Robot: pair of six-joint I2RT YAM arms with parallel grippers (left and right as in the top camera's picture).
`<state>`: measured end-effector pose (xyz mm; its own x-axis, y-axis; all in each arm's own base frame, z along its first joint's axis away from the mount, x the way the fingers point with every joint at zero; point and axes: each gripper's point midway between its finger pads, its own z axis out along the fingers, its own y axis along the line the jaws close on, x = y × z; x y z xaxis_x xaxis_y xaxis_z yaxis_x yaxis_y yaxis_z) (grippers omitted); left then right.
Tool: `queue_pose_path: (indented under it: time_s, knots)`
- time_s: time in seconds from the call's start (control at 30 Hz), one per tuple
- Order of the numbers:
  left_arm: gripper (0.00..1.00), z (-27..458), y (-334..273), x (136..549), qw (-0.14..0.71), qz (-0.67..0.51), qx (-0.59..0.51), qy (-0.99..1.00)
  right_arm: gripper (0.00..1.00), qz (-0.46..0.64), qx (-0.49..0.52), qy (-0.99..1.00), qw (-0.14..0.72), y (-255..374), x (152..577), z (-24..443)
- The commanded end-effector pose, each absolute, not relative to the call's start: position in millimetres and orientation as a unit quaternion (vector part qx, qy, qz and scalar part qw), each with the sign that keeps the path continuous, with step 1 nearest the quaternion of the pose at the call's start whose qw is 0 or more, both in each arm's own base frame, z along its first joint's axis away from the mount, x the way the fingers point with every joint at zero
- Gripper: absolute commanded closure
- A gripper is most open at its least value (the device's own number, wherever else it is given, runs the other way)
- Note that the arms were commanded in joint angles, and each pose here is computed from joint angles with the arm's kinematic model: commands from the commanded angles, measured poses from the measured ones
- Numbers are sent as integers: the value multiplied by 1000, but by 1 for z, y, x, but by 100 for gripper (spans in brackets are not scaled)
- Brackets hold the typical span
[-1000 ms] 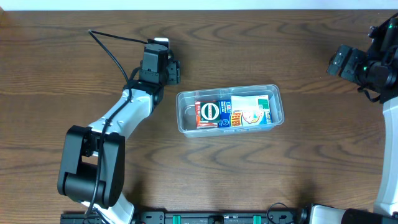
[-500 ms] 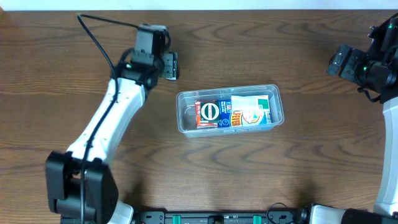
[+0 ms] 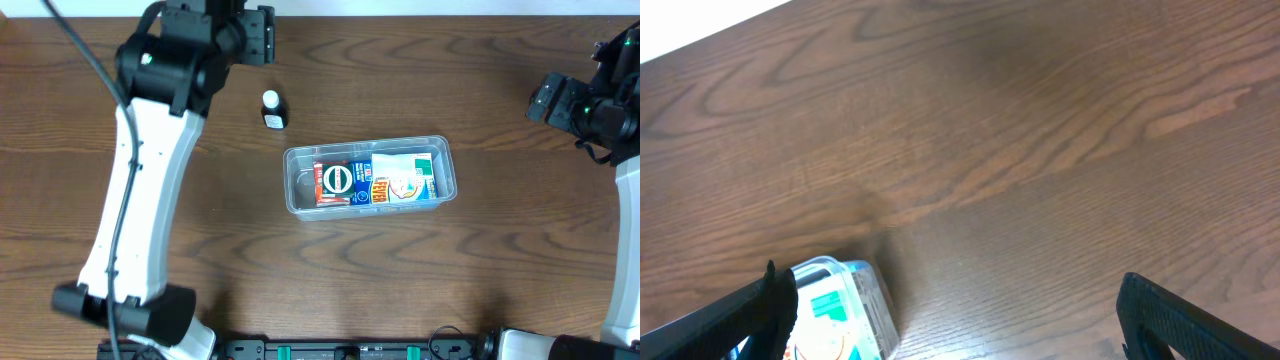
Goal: Pack container
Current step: 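Grasp the brown white-capped bottle by its cap with the left gripper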
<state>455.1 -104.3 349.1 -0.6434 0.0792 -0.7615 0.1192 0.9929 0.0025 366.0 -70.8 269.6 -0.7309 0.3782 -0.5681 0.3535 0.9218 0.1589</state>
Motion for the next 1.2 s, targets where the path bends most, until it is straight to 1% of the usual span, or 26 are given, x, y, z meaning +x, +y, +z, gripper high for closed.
queue_pose_path:
  time_s: [0.0, 0.2, 0.4, 0.5, 0.73, 1.0, 1.17]
  knots:
    - [27, 284, -108, 474, 344, -2, 75, 936, 1, 24, 204, 928, 310, -72, 366, 270]
    - [26, 204, -111, 487, 253, 15, 85, 964, 1, 24, 204, 928, 310, -72, 366, 270]
    - [27, 158, -108, 495, 208, 25, 89, 974, 1, 24, 204, 928, 310, -72, 366, 270]
    - [27, 146, -103, 498, 197, 29, 88, 976, 1, 24, 204, 928, 310, -72, 366, 270]
    - [27, 139, -100, 498, 188, 30, 85, 978, 1, 24, 204, 928, 310, -72, 367, 270]
    - [27, 109, -102, 491, 144, 25, 85, 986, 1, 24, 204, 928, 310, -72, 367, 270]
    - [27, 101, -103, 489, 134, 25, 86, 987, 1, 24, 204, 928, 310, -72, 366, 270]
